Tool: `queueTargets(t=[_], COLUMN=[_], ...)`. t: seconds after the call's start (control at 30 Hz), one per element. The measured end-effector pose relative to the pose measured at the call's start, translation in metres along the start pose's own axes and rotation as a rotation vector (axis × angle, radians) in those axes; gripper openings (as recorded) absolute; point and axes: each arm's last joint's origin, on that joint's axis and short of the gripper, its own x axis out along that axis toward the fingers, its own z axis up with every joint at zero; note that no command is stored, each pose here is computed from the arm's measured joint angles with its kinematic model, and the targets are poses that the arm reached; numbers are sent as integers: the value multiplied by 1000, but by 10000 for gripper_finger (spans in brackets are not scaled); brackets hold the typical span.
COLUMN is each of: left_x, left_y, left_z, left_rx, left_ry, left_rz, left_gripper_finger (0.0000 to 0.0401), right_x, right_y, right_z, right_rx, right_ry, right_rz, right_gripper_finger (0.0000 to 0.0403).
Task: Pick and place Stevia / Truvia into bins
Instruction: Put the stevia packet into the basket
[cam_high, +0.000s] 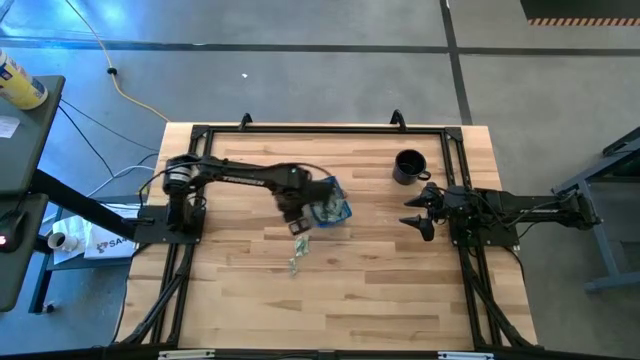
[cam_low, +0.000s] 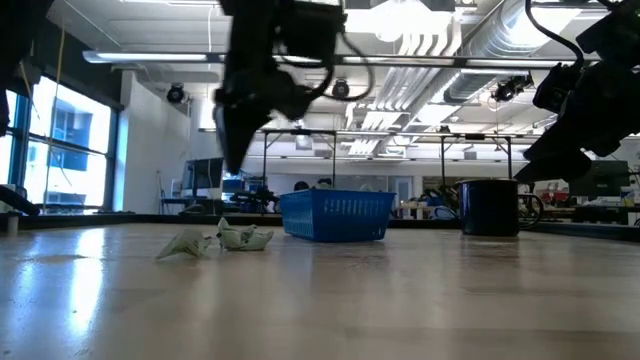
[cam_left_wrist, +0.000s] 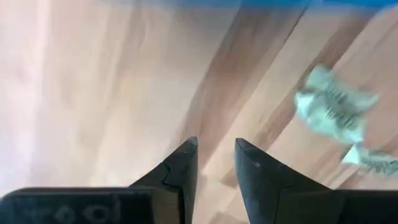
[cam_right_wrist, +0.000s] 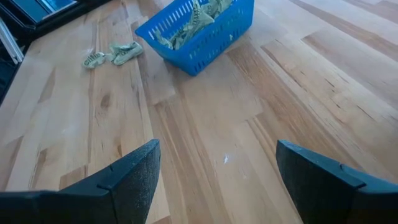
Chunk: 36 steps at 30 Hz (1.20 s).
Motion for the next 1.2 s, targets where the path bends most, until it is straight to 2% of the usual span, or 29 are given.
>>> queueTargets(t=[0.1,0.3,0.4,0.5,0.63,0.77,0.87,1.0,1.07,1.2], left_x=[11,21,18,14,18,31,37,37,35,46], left_y=[3,0,-13,-34,-68,-91,-96,-101,-106,-108], left_z=[-25,-84,-104,-114,-122,-127,-124,-115,-111,-110], left_rx=[-103,-392,-529,-666,-892,-1095,-1150,-1159,-1134,-1140], left_ry=[11,8,-55,-142,-175,-173,-159,-119,-120,-106], left_rz=[-64,-306,-429,-531,-565,-515,-490,-500,-541,-482], left_gripper_finger=[133,109,95,89,97,127,162,217,241,267], right_x=[0,0,1,0,0,0,1,0,1,1], right_y=[0,0,0,0,0,0,0,0,0,-1], right_z=[0,0,0,0,-1,-1,-1,-1,-1,-2], right_rx=[0,0,0,0,0,-1,-1,-1,-1,-1], right_ry=[0,4,4,5,8,12,13,11,10,23], right_rz=[0,-2,-2,-3,-4,-5,-6,-5,-5,-11], right_gripper_finger=[307,307,307,307,307,307,307,307,307,307])
